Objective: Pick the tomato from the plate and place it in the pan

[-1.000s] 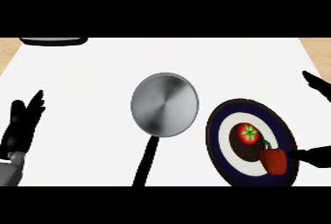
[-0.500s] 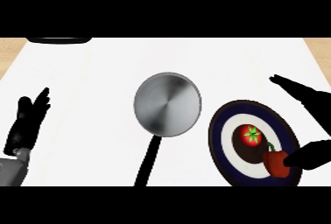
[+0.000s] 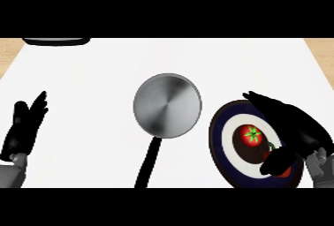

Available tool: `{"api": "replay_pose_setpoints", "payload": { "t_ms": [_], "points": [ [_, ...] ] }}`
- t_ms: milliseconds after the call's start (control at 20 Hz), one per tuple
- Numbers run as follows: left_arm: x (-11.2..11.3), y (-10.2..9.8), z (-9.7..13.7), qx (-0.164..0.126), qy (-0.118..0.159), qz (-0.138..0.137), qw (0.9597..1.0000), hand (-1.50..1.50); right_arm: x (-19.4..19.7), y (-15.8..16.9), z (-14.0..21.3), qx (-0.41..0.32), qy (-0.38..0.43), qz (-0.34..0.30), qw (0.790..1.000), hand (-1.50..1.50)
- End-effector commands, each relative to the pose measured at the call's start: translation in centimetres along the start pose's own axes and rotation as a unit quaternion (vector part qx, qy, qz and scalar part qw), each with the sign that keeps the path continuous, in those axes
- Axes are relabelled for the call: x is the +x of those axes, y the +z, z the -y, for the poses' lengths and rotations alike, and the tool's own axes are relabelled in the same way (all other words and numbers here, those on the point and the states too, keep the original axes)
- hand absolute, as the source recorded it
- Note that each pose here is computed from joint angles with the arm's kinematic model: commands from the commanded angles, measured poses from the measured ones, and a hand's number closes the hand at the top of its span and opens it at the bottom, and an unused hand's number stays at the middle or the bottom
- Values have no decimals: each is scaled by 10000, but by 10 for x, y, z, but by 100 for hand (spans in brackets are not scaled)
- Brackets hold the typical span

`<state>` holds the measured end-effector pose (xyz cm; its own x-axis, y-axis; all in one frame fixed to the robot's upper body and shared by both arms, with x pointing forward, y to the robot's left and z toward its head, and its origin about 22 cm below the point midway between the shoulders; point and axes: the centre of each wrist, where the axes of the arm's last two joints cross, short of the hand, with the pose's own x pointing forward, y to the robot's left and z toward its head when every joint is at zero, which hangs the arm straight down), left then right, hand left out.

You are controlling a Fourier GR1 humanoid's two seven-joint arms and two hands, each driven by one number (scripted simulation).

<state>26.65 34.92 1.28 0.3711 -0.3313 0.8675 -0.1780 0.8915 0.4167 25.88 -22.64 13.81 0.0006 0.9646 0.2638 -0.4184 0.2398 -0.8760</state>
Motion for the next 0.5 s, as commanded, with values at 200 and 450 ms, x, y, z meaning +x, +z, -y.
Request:
{"api": "replay_pose_setpoints", "payload": {
  "t_ms": [200,450],
  "points": [
    [-2,-5,7,26,61,-14,10000,0,-3,-20,-5,28,295,-348,9990,-150],
    [-6,15,-15,68,-138,61,9999,0,-15,-23,-49,270,509,-389,9976,-150]
  ]
}}
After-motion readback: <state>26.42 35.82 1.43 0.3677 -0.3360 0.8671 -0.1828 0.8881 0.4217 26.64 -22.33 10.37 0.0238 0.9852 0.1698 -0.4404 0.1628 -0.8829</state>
